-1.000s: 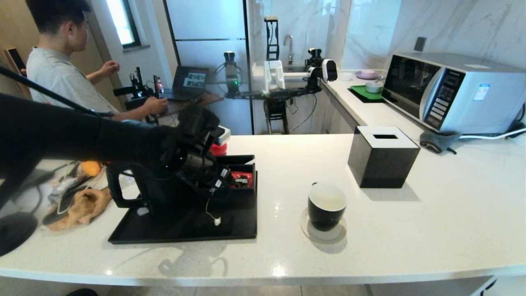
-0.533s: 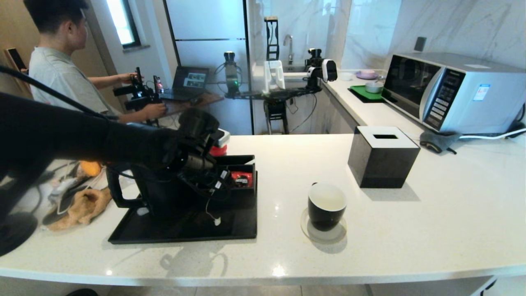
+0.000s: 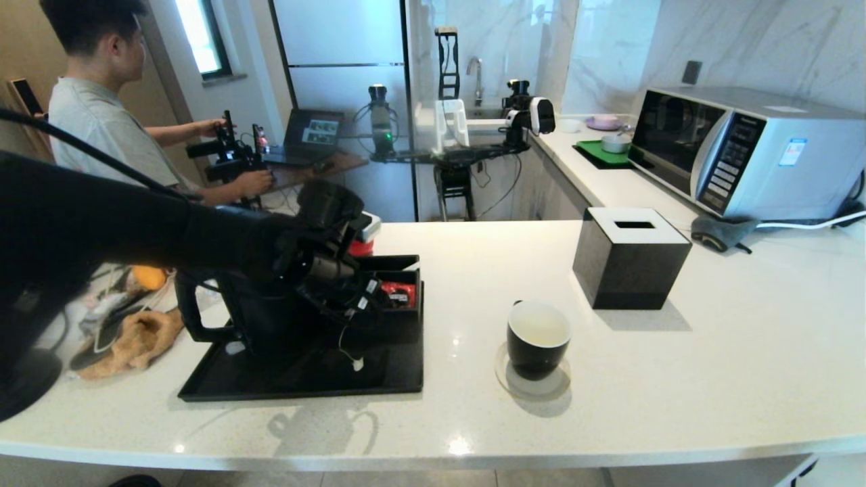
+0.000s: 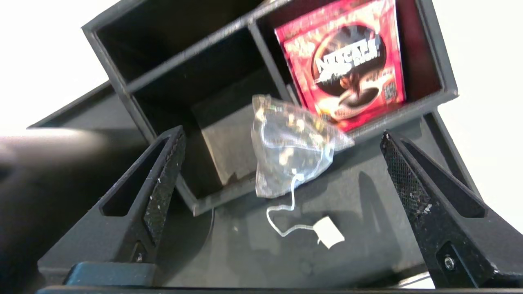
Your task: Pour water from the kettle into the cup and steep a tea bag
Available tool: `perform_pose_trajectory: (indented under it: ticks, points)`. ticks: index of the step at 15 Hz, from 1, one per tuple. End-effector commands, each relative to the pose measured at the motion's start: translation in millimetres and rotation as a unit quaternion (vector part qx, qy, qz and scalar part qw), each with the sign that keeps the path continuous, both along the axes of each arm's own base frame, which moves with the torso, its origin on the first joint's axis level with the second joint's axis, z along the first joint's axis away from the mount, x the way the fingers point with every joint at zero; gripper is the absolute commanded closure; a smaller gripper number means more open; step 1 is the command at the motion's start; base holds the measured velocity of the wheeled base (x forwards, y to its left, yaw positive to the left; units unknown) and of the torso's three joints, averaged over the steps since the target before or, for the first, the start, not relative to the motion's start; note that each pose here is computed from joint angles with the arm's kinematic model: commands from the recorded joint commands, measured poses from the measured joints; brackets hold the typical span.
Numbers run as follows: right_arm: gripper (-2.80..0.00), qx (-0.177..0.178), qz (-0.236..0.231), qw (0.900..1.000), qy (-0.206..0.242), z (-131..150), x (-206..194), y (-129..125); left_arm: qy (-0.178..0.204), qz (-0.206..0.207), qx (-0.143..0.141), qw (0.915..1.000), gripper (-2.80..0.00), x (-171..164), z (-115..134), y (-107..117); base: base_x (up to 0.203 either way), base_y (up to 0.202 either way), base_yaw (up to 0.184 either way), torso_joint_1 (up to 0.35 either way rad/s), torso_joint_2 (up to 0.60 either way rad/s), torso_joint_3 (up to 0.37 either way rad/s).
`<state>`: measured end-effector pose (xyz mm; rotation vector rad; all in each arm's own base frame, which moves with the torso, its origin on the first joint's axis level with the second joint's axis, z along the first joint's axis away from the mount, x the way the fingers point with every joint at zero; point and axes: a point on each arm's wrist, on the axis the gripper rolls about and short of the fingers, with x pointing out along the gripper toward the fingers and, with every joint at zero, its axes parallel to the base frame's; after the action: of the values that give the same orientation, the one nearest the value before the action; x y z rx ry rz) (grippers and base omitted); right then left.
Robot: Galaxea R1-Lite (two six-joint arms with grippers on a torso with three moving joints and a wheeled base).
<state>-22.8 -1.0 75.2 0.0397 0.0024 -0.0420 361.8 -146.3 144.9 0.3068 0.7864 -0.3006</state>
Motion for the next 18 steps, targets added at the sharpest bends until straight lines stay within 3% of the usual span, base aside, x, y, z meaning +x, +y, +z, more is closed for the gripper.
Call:
perform_pose_trajectory:
  ticks: [1,11,12,18]
  points:
    - [0.00,0.000,0.000,1.000,0.000,0.0,0.0,0.0,0.002,0.000,0.001,1.0000,-2.80,1.3,-3.0,-0.6,0.000,0.000,0.000,0.000,0.00,0.000]
    - [0.00,0.000,-0.001,1.000,0.000,0.0,0.0,0.0,0.004,0.000,0.003,1.0000,-2.80,1.5,-4.9,-0.6,0.000,0.000,0.000,0.000,0.00,0.000]
    - [0.00,0.000,0.000,1.000,0.000,0.0,0.0,0.0,0.004,0.000,0.003,1.0000,0.00,1.7,-4.6,-0.7,0.000,0.000,0.000,0.000,0.00,0.000]
    - [0.00,0.000,0.000,1.000,0.000,0.0,0.0,0.0,0.002,0.000,0.001,1.0000,0.00,3.0,-6.6,-1.3,0.000,0.000,0.000,0.000,0.00,0.000]
